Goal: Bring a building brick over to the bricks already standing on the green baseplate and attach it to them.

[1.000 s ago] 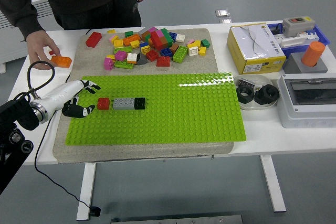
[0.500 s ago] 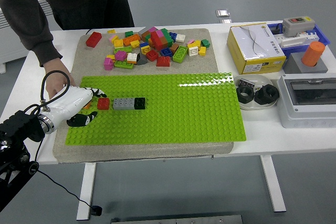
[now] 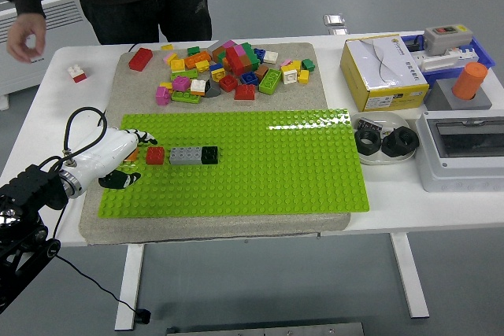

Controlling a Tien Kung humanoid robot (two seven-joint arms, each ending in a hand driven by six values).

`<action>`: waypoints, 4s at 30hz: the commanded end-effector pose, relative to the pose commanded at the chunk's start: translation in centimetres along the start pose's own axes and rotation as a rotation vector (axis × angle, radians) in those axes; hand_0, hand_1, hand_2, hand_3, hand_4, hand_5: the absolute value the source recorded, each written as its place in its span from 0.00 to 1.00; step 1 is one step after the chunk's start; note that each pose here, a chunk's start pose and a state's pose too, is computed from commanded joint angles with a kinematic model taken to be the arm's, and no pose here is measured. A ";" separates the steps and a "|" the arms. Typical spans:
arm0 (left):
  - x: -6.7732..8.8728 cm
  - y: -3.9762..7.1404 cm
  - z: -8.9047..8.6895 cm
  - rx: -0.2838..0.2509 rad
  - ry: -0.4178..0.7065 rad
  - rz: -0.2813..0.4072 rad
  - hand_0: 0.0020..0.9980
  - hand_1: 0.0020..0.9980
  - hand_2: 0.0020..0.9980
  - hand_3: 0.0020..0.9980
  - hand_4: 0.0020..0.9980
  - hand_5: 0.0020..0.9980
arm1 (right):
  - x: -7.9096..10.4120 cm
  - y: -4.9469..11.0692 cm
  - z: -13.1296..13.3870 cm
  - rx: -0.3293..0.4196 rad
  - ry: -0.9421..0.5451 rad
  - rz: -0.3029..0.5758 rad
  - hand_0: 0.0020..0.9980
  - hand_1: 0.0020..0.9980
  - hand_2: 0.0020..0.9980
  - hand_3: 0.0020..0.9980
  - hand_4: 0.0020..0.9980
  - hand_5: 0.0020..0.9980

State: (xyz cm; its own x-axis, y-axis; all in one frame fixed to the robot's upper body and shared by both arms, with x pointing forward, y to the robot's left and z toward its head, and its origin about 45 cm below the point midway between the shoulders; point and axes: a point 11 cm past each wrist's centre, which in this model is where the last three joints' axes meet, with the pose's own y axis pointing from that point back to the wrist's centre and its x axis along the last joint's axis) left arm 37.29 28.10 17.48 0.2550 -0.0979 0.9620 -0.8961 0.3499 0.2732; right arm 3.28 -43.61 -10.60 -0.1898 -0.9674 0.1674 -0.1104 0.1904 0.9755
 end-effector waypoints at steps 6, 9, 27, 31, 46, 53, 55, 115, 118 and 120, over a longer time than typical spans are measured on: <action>-0.5 -0.4 0.0 0.019 0.005 -0.026 0.12 0.17 0.78 0.72 0.79 0.02 | 0.0 0.0 -0.2 0.005 -0.001 0.000 0.71 0.59 0.74 0.85 0.93 1.00; -0.7 -0.5 0.0 0.024 0.003 -0.034 0.13 0.17 0.82 0.67 0.80 0.06 | 0.0 0.0 -0.2 0.006 -0.002 -0.001 0.71 0.59 0.74 0.85 0.93 1.00; -0.1 -1.2 0.4 -0.007 -0.010 -0.075 0.13 0.17 0.84 0.58 0.83 0.30 | 0.1 0.0 -0.4 0.008 0.001 0.002 0.71 0.59 0.74 0.84 0.93 1.00; 0.0 -1.3 0.3 -0.006 -0.006 -0.082 0.13 0.17 0.84 0.58 0.83 0.30 | 0.2 0.0 -0.4 0.009 0.001 0.002 0.71 0.59 0.74 0.84 0.93 1.00; 0.7 -2.0 -0.8 0.030 0.004 -0.130 0.14 0.17 0.84 0.61 0.86 0.36 | 0.3 0.1 -0.7 0.013 0.004 0.005 0.71 0.58 0.73 0.84 0.93 1.00; 0.5 -2.3 -1.1 0.045 0.059 -0.157 0.14 0.17 0.84 0.63 0.91 0.49 | 0.4 0.1 -1.0 0.018 0.004 0.006 0.71 0.58 0.73 0.84 0.93 1.00; 0.5 -2.5 -1.1 0.047 0.074 -0.159 0.14 0.17 0.84 0.63 0.91 0.49 | 0.5 0.1 -1.1 0.019 0.004 0.006 0.71 0.58 0.73 0.84 0.93 1.00; 6.7 1.3 3.3 -0.011 0.429 0.165 0.23 0.24 0.78 0.65 0.72 0.24 | -0.5 -0.1 0.7 -0.019 0.006 -0.002 0.71 0.57 0.73 0.83 0.93 1.00; 7.0 1.9 3.5 -0.013 0.479 0.238 0.27 0.28 0.78 0.62 0.63 0.16 | -0.8 -0.1 0.9 -0.024 0.005 -0.007 0.71 0.57 0.73 0.84 0.93 1.00; 6.9 2.3 3.5 -0.009 0.491 0.281 0.27 0.28 0.78 0.62 0.63 0.16 | -1.1 -0.2 1.1 -0.029 0.006 -0.013 0.71 0.57 0.73 0.84 0.93 1.00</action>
State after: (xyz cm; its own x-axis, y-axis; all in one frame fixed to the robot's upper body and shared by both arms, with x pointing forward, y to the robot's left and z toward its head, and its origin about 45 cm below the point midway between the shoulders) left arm 35.74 25.01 24.72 0.1478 0.4448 0.8834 -0.9514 0.3079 0.0041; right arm 2.44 -42.36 -11.13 -0.1827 -0.9708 0.1556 -0.0846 0.1732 0.9812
